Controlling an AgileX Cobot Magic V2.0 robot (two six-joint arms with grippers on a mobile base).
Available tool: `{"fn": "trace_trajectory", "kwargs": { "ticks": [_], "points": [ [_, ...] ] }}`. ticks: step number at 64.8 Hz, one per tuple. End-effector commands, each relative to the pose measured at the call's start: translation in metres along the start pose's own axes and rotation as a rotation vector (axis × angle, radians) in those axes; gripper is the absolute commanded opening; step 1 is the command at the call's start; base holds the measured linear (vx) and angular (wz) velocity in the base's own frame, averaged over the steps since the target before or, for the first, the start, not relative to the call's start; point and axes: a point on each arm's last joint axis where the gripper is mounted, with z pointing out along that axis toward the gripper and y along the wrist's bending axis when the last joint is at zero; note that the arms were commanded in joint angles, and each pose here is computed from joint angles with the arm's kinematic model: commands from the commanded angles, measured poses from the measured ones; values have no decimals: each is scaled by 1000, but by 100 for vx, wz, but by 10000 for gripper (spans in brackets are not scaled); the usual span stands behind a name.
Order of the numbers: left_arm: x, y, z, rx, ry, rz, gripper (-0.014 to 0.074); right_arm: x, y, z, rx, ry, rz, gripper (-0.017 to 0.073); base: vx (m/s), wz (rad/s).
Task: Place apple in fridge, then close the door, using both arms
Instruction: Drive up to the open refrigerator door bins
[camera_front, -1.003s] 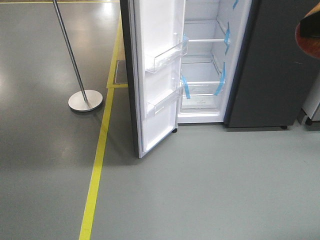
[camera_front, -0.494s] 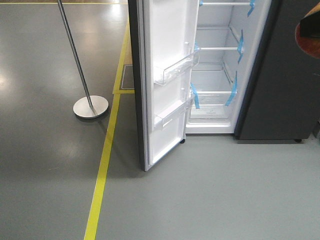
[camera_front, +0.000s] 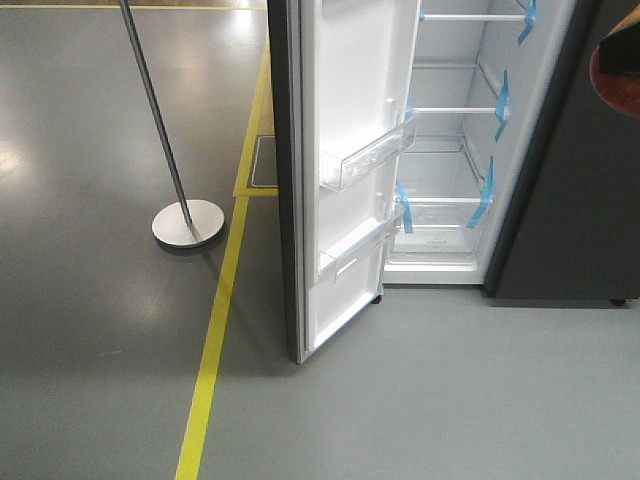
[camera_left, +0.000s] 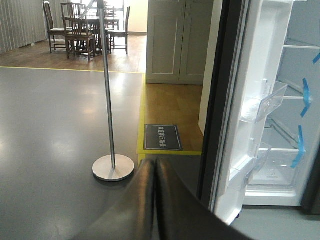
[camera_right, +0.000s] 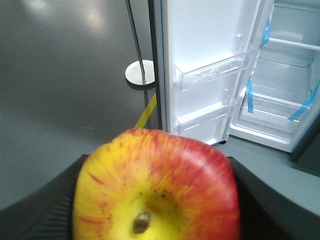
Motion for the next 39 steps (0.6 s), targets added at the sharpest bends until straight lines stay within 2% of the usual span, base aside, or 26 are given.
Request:
{"fn": "trace_trajectory", "kwargs": {
  "ticks": [1, 39],
  "points": [
    [-13, -2, -3, 23, -105, -9, -6, -11, 3, -13, 14, -111, -10, 25, 14, 2],
    [-13, -2, -3, 23, -105, -9, -6, -11, 3, -13, 14, -111, -10, 25, 14, -2]
  ]
}}
